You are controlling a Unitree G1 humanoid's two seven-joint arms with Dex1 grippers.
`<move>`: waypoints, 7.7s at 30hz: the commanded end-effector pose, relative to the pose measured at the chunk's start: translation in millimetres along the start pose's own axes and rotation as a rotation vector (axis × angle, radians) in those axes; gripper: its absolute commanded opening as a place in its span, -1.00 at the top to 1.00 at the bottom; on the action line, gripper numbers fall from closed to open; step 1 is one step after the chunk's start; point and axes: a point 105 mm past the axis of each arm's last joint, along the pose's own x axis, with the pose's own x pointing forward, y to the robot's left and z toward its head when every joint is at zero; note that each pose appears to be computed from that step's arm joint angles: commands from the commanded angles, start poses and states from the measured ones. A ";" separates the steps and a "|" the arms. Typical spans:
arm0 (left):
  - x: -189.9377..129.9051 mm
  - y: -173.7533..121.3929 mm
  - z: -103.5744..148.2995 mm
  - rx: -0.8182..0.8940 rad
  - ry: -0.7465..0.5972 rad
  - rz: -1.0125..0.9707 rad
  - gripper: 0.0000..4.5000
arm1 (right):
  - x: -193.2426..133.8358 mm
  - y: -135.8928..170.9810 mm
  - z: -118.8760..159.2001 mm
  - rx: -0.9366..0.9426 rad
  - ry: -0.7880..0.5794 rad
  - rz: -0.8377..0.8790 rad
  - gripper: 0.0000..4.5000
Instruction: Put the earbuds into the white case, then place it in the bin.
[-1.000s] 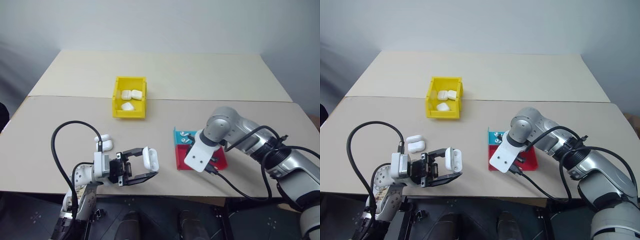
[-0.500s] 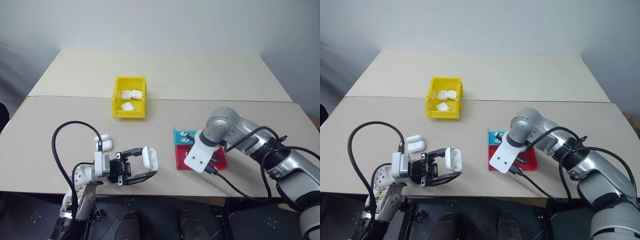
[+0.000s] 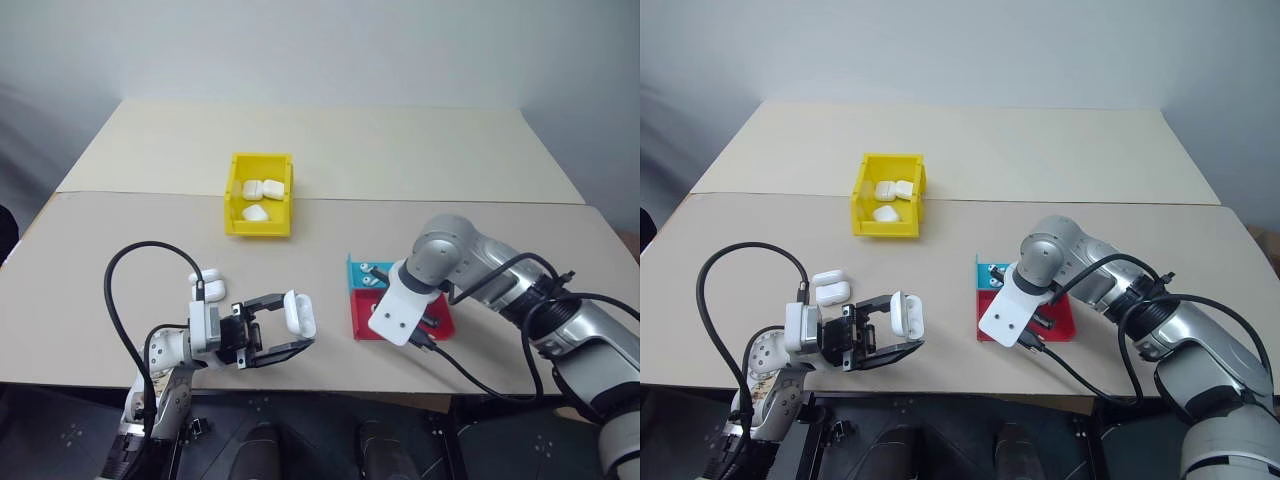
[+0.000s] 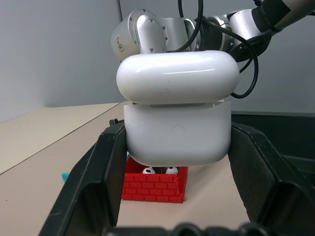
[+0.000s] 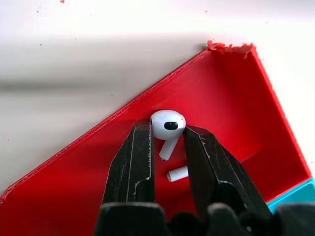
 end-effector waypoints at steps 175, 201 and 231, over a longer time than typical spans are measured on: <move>18.5 0.9 -4.5 0.071 -0.092 0.038 -0.23 | -29.5 -5.9 -102.2 0.946 0.056 -0.248 0.71; 82.0 19.9 47.5 -0.042 -0.383 -0.152 -0.23 | -197.9 22.9 68.9 0.604 -1.274 -1.226 0.71; 91.1 21.3 48.7 -0.013 -0.406 -0.140 -0.23 | -130.3 7.9 80.4 0.747 -1.264 -1.039 0.71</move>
